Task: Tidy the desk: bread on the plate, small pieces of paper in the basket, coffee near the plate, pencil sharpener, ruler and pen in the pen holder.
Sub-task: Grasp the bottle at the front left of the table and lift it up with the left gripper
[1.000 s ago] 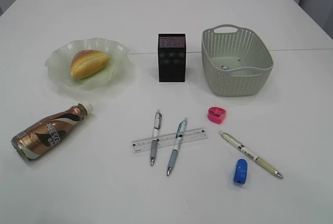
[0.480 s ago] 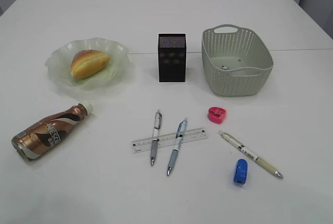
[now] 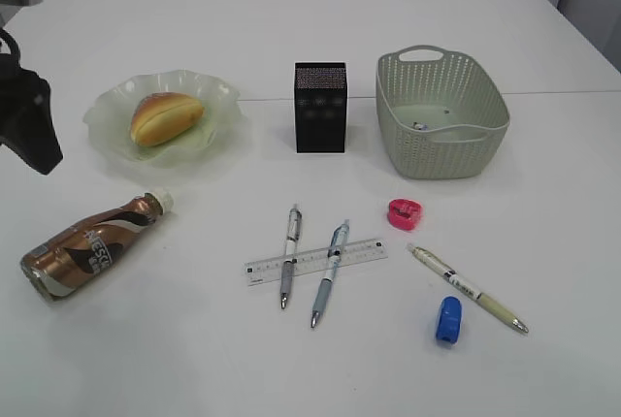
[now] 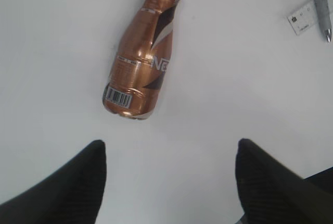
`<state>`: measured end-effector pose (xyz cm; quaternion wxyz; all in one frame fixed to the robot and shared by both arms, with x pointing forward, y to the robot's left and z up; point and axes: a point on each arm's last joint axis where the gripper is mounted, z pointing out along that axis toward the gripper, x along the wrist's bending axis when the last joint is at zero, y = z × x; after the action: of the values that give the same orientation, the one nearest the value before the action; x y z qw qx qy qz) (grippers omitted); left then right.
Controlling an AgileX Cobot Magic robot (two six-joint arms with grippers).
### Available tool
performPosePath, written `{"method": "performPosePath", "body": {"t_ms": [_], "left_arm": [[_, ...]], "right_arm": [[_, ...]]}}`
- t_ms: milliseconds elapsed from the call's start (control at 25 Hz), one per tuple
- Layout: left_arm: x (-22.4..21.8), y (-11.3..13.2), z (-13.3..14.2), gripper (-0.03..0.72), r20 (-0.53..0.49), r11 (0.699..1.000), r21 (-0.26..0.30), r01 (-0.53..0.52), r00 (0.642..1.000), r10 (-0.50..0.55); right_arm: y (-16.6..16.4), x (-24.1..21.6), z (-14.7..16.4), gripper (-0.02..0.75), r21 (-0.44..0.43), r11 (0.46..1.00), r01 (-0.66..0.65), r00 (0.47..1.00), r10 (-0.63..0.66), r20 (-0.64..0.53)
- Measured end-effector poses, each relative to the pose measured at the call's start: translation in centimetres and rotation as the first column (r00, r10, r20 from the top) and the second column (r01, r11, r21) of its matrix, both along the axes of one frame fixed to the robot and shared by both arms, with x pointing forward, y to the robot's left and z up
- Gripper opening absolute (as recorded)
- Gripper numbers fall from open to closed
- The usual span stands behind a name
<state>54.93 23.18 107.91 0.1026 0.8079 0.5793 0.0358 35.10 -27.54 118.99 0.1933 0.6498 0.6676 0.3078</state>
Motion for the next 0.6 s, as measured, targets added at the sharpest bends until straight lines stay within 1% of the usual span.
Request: {"method": "performPosePath", "body": {"t_ms": [80, 160, 280, 400, 520, 560, 600], "left_arm": [[0.5, -0.2, -1.0, 0.56, -0.029, 1.0, -0.002, 0.003, 1.0, -0.003], [0.8, -0.3, -1.4, 0.562, -0.04, 1.0, -0.011, 0.002, 0.999, -0.003], [0.8, -0.5, -1.2, 0.566, -0.036, 1.0, -0.025, 0.004, 0.999, -0.005], [1.4, -0.7, -0.1, 0.569, 0.003, 0.999, -0.044, 0.009, 1.0, -0.009], [2.7, -1.8, 0.4, 0.572, 0.031, 0.997, -0.062, 0.044, 0.999, -0.043], [3.0, -2.4, 0.1, 0.572, 0.028, 0.996, -0.06, 0.062, 0.998, -0.06], [3.2, -3.0, -0.4, 0.572, 0.02, 0.995, -0.046, 0.085, 0.996, -0.084]], "right_arm": [[0.0, 0.0, 0.0, 0.413, 0.001, 1.0, -0.001, 1.0, 0.001, 0.0], [0.0, 0.0, 0.0, 0.413, 0.001, 1.0, -0.001, 1.0, 0.001, 0.0], [0.0, 0.0, 0.0, 0.413, 0.001, 1.0, -0.001, 1.0, 0.001, 0.0], [0.0, 0.0, 0.0, 0.413, 0.002, 1.0, -0.001, 1.0, 0.001, 0.0], [0.1, 0.0, 0.0, 0.413, 0.006, 1.0, -0.003, 1.0, 0.003, -0.001], [0.1, 0.0, 0.0, 0.413, 0.006, 1.0, -0.003, 1.0, 0.003, -0.001], [0.1, 0.0, 0.0, 0.413, 0.007, 1.0, -0.003, 1.0, 0.003, -0.001]]}}
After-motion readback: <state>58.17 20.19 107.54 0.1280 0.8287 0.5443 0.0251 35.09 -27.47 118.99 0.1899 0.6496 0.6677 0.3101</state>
